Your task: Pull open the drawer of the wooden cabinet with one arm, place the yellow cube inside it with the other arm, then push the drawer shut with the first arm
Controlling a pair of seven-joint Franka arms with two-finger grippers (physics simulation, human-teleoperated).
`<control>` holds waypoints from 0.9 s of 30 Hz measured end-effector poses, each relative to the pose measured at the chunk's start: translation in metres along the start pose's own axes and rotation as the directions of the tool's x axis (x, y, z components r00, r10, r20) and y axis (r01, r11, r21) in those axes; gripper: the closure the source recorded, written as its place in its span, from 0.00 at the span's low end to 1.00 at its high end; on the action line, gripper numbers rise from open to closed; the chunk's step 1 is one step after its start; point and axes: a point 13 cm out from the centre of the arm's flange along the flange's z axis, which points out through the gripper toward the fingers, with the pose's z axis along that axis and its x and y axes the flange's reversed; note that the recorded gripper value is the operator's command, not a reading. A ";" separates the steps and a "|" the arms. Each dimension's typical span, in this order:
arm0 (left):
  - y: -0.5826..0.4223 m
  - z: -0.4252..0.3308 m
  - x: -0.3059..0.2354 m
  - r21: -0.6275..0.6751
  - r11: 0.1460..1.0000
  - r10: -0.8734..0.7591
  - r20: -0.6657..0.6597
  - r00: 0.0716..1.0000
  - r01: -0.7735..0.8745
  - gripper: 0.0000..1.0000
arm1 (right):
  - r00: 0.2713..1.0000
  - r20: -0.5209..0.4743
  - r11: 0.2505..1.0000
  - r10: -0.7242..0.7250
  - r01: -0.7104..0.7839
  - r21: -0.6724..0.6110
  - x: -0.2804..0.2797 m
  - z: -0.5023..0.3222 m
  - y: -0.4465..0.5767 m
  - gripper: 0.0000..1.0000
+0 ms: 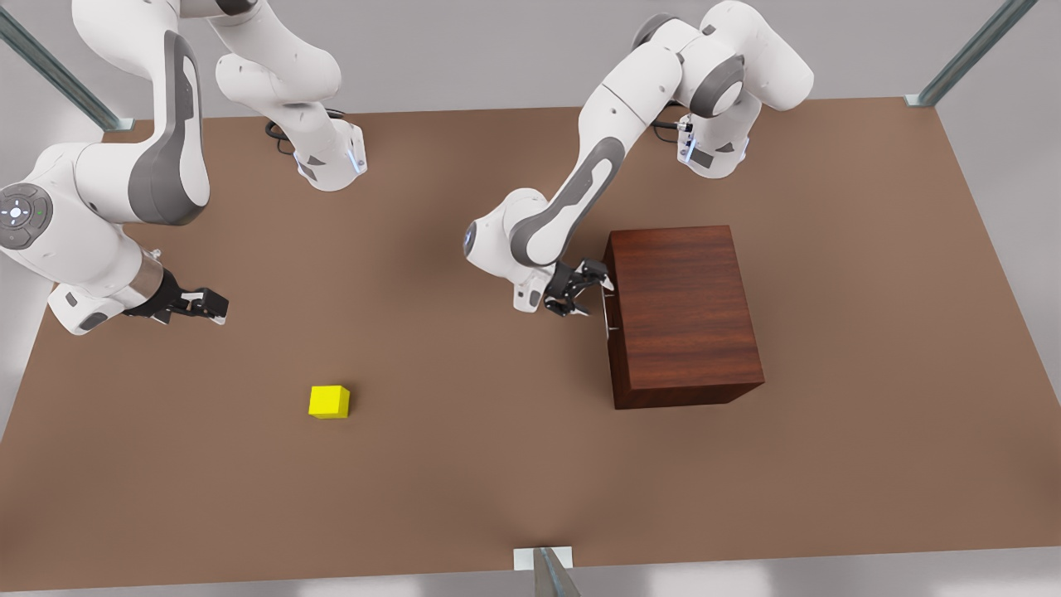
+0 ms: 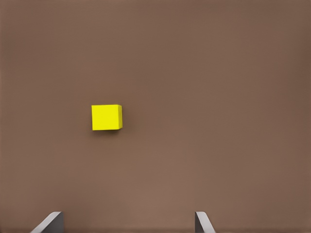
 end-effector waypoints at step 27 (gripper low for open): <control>-0.065 -0.090 -0.025 0.384 0.891 -0.177 -0.196 0.964 0.241 0.00 | 1.000 -0.001 1.000 0.001 -0.001 0.000 0.000 0.001 0.000 0.00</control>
